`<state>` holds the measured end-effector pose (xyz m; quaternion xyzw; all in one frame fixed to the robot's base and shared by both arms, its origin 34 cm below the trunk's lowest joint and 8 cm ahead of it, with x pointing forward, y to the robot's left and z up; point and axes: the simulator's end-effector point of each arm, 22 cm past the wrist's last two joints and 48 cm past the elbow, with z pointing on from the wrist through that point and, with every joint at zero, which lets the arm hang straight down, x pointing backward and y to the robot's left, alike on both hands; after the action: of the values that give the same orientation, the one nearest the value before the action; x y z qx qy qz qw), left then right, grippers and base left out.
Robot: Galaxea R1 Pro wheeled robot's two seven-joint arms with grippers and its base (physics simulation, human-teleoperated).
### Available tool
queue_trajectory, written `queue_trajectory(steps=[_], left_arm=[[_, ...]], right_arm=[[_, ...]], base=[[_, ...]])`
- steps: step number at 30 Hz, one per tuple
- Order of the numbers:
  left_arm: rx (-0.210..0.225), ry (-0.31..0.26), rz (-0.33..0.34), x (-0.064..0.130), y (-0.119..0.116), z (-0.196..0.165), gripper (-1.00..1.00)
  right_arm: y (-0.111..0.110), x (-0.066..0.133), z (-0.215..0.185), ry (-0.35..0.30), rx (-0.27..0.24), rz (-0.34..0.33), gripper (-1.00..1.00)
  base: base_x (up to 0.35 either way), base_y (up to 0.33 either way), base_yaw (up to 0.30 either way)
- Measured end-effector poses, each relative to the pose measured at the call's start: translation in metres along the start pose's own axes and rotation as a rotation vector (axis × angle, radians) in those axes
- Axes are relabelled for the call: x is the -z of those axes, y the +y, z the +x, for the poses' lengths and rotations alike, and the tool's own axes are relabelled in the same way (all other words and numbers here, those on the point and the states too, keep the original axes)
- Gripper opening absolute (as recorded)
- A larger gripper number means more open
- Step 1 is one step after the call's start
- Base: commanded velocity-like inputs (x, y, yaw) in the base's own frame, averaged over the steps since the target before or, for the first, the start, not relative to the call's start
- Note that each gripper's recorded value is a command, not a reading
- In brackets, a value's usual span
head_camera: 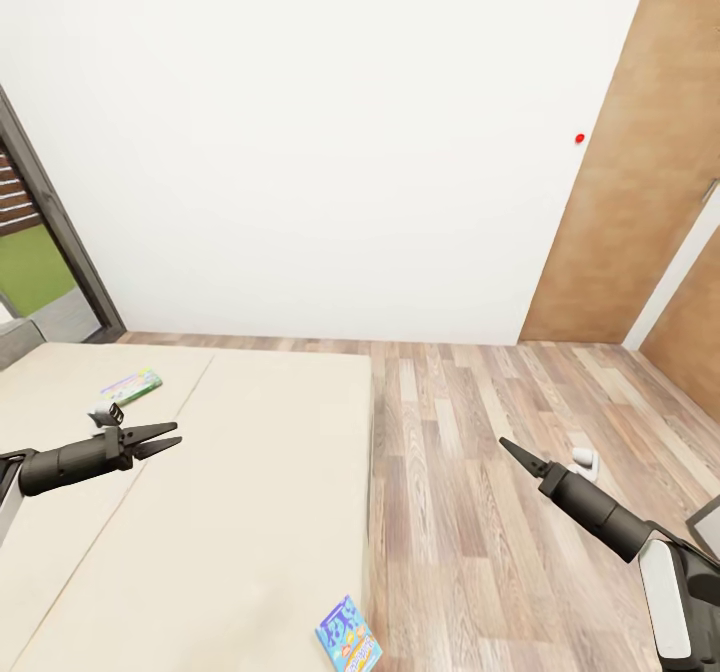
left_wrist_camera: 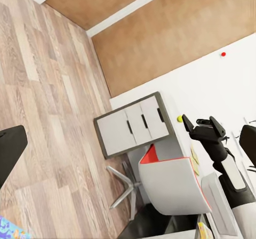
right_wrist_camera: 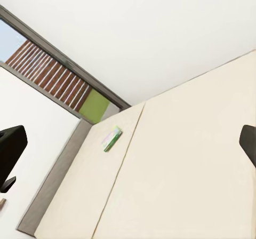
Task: Put all the toys in the child's room - the three board games (two on the bed and one on the table), the two jigsaw puzzles on the table, and the tennis ball on the table - inside the toy box on the table in the child's room.
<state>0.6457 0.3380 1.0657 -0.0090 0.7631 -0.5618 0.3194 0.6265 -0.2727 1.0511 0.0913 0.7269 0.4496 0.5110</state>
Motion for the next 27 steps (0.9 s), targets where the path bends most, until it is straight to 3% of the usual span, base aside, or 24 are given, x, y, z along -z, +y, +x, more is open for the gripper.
queue_trajectory(steps=[27], left_arm=[[-0.038, -0.018, 0.018, 0.005, -0.022, -0.009, 1.00]], right_arm=[[0.018, 0.004, -0.014, -0.025, 0.026, -0.025, 1.00]], base=[[0.000, 0.000, 0.000]])
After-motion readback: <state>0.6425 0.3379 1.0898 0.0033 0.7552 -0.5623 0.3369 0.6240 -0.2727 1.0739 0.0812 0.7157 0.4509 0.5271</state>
